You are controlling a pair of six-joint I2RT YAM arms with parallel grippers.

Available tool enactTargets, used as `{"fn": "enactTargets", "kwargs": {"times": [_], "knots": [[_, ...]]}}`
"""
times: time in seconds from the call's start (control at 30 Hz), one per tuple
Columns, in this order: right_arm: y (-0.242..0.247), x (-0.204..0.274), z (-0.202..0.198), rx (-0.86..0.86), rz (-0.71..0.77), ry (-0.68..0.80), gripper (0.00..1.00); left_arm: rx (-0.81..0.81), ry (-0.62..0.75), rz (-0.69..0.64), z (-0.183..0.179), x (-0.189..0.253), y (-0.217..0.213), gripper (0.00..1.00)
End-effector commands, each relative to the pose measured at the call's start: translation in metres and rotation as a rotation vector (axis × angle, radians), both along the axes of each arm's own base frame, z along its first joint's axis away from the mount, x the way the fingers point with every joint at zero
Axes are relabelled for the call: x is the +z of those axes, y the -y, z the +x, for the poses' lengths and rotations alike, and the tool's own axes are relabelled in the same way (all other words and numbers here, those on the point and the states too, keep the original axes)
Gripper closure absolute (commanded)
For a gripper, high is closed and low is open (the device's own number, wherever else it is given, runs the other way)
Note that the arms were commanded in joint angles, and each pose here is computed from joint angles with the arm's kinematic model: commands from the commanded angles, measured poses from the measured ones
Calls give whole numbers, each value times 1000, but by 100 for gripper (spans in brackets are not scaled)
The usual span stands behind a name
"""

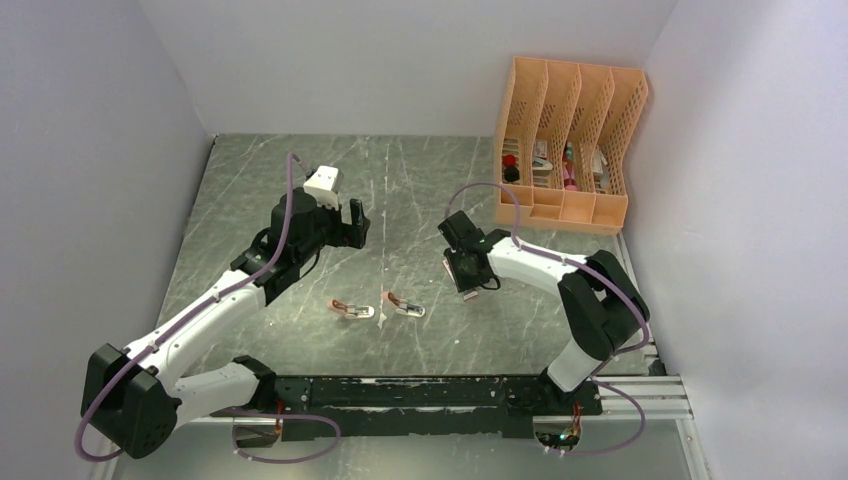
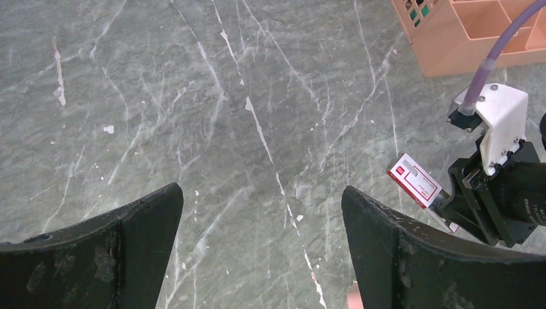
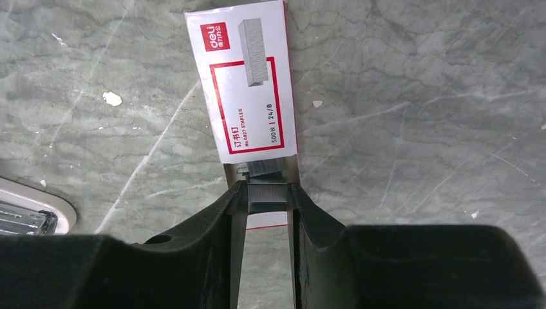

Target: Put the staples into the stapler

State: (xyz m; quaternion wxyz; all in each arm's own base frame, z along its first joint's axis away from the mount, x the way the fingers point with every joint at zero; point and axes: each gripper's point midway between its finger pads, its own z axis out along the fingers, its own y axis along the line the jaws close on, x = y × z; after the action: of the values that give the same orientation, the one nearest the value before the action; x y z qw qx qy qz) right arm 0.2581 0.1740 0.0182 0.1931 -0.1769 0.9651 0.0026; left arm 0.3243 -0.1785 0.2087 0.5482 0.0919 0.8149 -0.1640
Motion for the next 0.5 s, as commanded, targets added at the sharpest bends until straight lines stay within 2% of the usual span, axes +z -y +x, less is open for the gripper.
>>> {"fn": "enactTargets", "kwargs": {"times": [0.0, 0.47], "knots": [[-3, 22, 8, -3, 9, 45, 69, 4, 12, -2, 2, 8, -2, 3], [-3, 29, 6, -4, 16, 44, 69, 6, 12, -3, 2, 8, -2, 3]]}}
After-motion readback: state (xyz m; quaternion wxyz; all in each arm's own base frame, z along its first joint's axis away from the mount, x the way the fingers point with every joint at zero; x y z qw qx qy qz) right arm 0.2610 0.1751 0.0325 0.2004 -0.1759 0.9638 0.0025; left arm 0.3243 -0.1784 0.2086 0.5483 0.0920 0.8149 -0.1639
